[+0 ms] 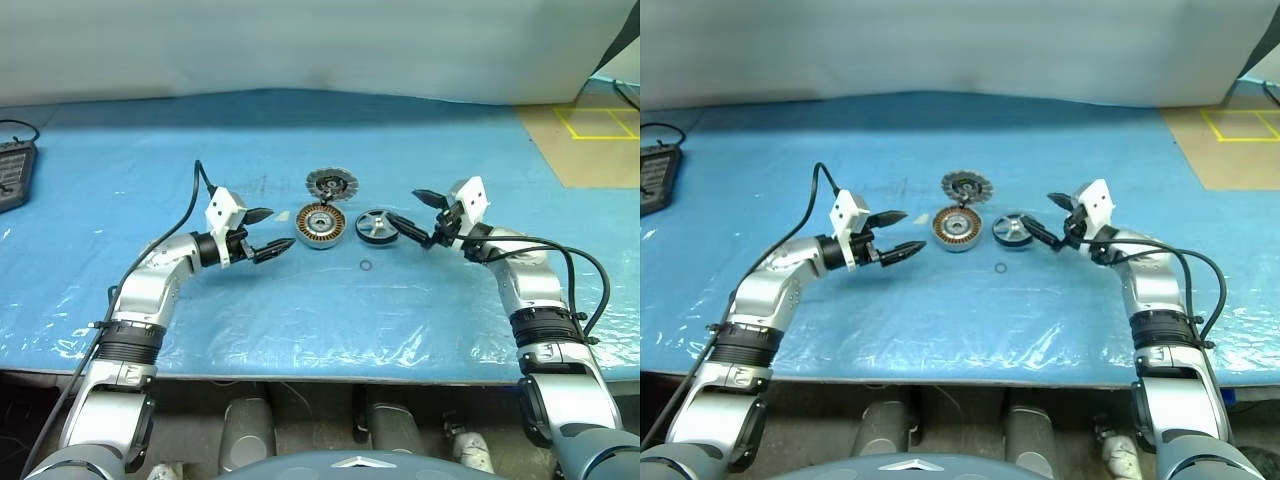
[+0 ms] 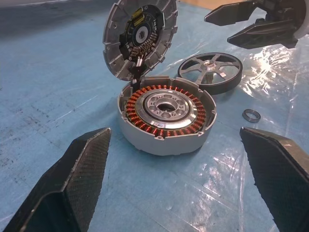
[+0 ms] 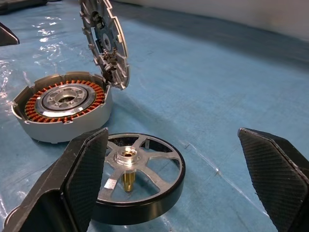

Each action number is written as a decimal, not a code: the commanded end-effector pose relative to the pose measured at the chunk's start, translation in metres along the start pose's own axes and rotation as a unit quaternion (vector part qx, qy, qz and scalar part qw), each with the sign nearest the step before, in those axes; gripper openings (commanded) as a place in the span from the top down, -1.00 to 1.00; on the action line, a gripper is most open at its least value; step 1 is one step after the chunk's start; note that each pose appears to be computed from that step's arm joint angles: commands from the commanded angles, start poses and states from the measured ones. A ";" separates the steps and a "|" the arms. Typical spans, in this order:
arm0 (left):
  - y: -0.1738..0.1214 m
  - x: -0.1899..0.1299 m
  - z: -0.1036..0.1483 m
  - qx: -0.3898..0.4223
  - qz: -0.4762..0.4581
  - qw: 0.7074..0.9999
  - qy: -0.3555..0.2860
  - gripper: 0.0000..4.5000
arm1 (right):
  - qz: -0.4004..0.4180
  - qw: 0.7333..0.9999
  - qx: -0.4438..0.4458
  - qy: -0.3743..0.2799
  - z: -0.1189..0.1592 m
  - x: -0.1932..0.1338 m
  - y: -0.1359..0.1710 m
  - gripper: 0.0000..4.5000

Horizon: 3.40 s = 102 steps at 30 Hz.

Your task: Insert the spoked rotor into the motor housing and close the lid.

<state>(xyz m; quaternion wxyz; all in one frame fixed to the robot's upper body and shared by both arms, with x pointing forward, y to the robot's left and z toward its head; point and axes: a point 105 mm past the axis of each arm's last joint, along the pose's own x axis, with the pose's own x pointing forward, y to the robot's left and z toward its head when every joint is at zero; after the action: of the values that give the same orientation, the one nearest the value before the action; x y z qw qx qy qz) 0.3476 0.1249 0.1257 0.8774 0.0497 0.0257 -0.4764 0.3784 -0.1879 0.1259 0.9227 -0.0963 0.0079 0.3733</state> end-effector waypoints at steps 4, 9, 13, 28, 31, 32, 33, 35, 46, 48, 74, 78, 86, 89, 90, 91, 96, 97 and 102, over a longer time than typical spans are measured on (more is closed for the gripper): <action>0.000 -0.001 0.012 0.019 0.000 1.000 -0.012 -1.00 | 0.001 1.000 -0.013 -0.029 0.021 -0.002 -0.004 -0.99; -0.001 -0.001 0.011 0.015 -0.004 1.000 -0.012 -1.00 | 0.004 1.000 -0.013 -0.026 0.021 -0.003 -0.003 -0.99; 0.000 0.000 0.013 0.014 -0.005 1.000 -0.013 -1.00 | 0.012 0.999 -0.016 -0.025 0.023 -0.002 -0.001 -0.99; 0.003 0.004 0.014 0.012 -0.005 1.000 -0.009 -1.00 | 0.036 0.999 -0.014 -0.016 0.024 -0.001 0.008 -0.99; 0.002 0.003 0.017 0.013 -0.005 1.000 -0.013 -1.00 | 0.037 0.999 -0.013 -0.016 0.023 0.000 0.009 -0.99; 0.002 0.003 0.017 0.013 -0.005 1.000 -0.013 -1.00 | 0.038 0.999 -0.013 -0.017 0.024 0.002 0.009 -0.99; 0.003 0.003 0.017 0.013 -0.005 1.000 -0.012 -1.00 | 0.039 0.999 -0.013 -0.017 0.025 0.003 0.009 -0.99; 0.004 0.002 0.016 0.014 -0.005 1.000 -0.010 -1.00 | 0.042 0.999 -0.017 -0.020 0.027 0.005 0.011 -0.99; 0.005 0.010 0.016 0.052 -0.036 0.998 0.020 -1.00 | 0.048 0.998 -0.033 -0.009 0.031 -0.002 0.026 -0.99; 0.000 0.014 0.018 0.091 -0.079 0.991 0.052 -1.00 | 0.049 0.998 -0.033 -0.009 0.032 -0.001 0.028 -0.99; 0.003 0.077 0.082 0.549 -0.357 0.655 0.377 -1.00 | 0.023 0.998 -0.050 -0.010 0.029 -0.005 0.009 -0.99; 0.002 0.086 0.072 0.556 -0.348 0.645 0.391 -1.00 | 0.023 0.998 -0.057 0.006 0.025 -0.014 0.006 -0.99; -0.004 0.098 0.060 0.572 -0.339 0.643 0.380 -1.00 | 0.019 0.998 -0.060 -0.002 0.029 -0.012 0.008 -0.99; -0.005 0.098 0.056 0.566 -0.342 0.646 0.380 -1.00 | 0.019 0.998 -0.058 -0.002 0.027 -0.013 0.009 -0.99; -0.006 0.099 0.055 0.564 -0.342 0.650 0.377 -1.00 | 0.018 0.998 -0.058 -0.001 0.027 -0.014 0.009 -0.99; -0.006 0.099 0.054 0.561 -0.343 0.653 0.376 -1.00 | 0.017 0.998 -0.058 -0.001 0.027 -0.014 0.009 -0.99; -0.008 0.096 0.041 0.552 -0.359 0.649 0.382 -1.00 | 0.010 0.998 -0.059 0.000 0.027 -0.016 0.007 -0.99; -0.010 0.096 0.040 0.547 -0.362 0.652 0.379 -1.00 | 0.010 0.998 -0.059 0.000 0.027 -0.016 0.008 -0.99; -0.012 0.099 0.036 0.545 -0.361 0.658 0.374 -1.00 | 0.011 0.998 -0.058 -0.001 0.029 -0.014 0.009 -0.99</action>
<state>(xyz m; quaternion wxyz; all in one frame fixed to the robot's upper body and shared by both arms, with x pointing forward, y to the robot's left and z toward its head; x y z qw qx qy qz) 0.3900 0.0359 0.1456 0.3593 0.6805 0.1169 -0.6279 0.3615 -0.1879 0.1358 0.9115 -0.1475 0.0183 0.3835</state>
